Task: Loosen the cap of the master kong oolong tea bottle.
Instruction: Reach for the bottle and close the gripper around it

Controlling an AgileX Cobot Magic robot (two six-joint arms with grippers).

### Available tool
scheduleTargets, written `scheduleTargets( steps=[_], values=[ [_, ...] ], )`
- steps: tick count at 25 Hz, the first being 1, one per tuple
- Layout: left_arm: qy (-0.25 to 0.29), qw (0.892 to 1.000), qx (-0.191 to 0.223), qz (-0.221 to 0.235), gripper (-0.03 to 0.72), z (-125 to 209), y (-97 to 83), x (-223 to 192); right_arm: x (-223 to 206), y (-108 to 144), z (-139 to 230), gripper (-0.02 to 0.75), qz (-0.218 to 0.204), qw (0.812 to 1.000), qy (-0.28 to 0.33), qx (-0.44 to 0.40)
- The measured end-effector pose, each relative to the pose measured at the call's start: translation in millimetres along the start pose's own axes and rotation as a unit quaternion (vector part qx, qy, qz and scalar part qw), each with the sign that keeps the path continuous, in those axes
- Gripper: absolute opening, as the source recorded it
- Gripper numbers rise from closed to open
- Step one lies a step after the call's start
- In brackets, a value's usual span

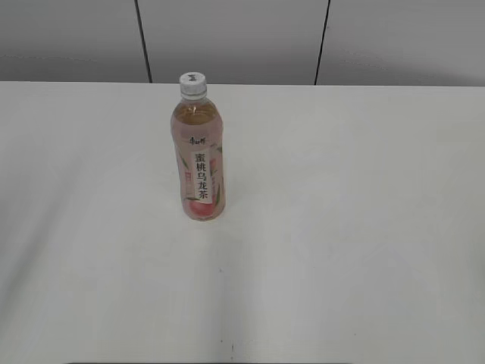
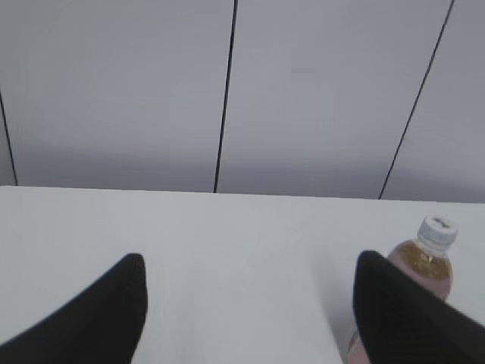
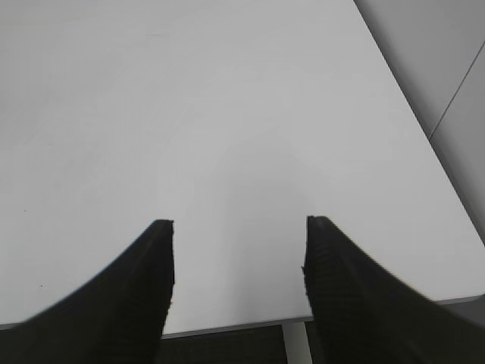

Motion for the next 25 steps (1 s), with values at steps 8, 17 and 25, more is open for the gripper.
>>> scheduleTargets(
  steps=[8,17,25],
  values=[
    [0.036,0.999,0.013,0.018,0.455,34,-5.8,-63,0,0,0,0.42,0.0,1.0,0.0,0.0],
    [0.072,0.968,-0.131,0.201,0.46,81,-83.2,-120,0,0,0,0.42,0.0,1.0,0.0,0.0],
    [0.077,0.961,-0.123,0.237,0.617,120,-109.4,-150,0,0,0,0.42,0.0,1.0,0.0,0.0]
  ],
)
Point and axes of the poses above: a point on each arm's last joint axis where the gripper is mounted, x pointing back along that axis away from the gripper, y along the wrist's bending axis when the last joint is at zero, z = x × y, the point moved 1 cm from there along -x, pointing out along that axis toward the gripper, and after that the axes turned 8 degrees about -x, right-handed, at the moved point
